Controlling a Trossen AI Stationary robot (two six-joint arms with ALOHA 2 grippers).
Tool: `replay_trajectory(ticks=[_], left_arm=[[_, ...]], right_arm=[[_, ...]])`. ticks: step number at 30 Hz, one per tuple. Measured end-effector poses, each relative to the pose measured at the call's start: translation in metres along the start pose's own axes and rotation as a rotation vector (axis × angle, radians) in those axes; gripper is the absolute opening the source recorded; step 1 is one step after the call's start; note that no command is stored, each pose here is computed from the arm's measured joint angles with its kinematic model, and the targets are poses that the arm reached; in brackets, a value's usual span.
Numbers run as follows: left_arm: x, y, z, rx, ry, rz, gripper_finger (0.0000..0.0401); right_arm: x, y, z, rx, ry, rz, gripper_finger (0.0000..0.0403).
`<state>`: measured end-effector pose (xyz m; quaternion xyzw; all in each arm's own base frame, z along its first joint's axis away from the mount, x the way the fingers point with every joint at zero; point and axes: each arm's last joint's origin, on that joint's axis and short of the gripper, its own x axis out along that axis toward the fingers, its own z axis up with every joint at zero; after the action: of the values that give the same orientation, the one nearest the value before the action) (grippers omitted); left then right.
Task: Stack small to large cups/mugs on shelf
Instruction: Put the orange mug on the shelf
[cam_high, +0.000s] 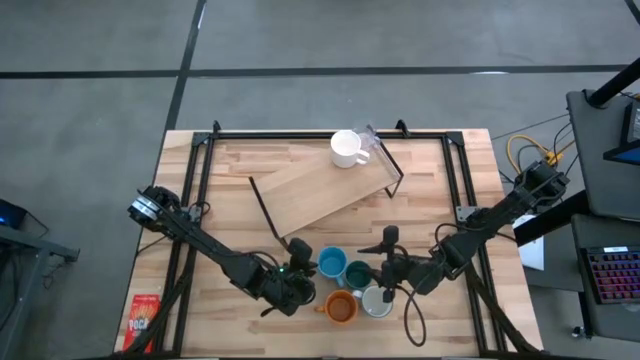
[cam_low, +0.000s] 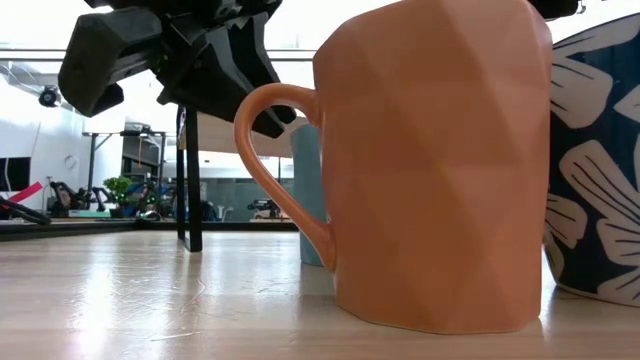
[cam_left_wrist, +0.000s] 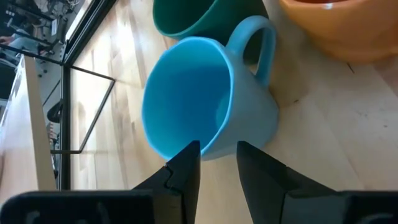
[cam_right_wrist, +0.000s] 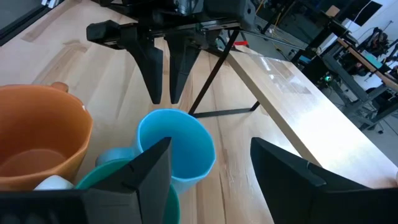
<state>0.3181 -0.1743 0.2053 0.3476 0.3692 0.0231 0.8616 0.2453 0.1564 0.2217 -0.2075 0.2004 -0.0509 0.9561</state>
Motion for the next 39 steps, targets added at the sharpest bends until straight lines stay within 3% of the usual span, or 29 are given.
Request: replay_trajectory(ticks=[12,18,20,23,26,34,39], left_arm=[[0.000,0.000,0.001,-0.040,-0.007,-0.010,0.0092],[-0.004,-0.005,0.012,-0.442,-0.066,-0.319,0.0092],[-0.007,-0.011,0.011,-0.577,-0.045,-0.268,0.0092],[-0.010,-0.021,0.001,-0.671,-0.019,-0.127,0.0092],[-0.014,-0.029,-0.002,-0.759,-0.024,-0.135,0.0092],[-0.027,-0.058,-0.001,-0.814,-0.141,-0.291,0.0092],[-0.033,-0.067,-0.004,-0.809,-0.141,-0.307,0.0092]], right_arm=[[0.000,0.000,0.000,0.000,0.000,0.000,0.0210],[0.000,0.000,0.000,0.007,0.000,0.000,0.0210],[0.000,0.000,0.000,0.007,0.000,0.000,0.0210],[0.000,0.000,0.000,0.008,0.000,0.000,0.0210],[0.000,0.000,0.001,0.013,-0.006,0.000,0.0210],[0.000,0.000,0.002,0.026,-0.020,-0.002,0.0210],[0.000,0.000,0.003,0.028,-0.021,-0.002,0.0210]])
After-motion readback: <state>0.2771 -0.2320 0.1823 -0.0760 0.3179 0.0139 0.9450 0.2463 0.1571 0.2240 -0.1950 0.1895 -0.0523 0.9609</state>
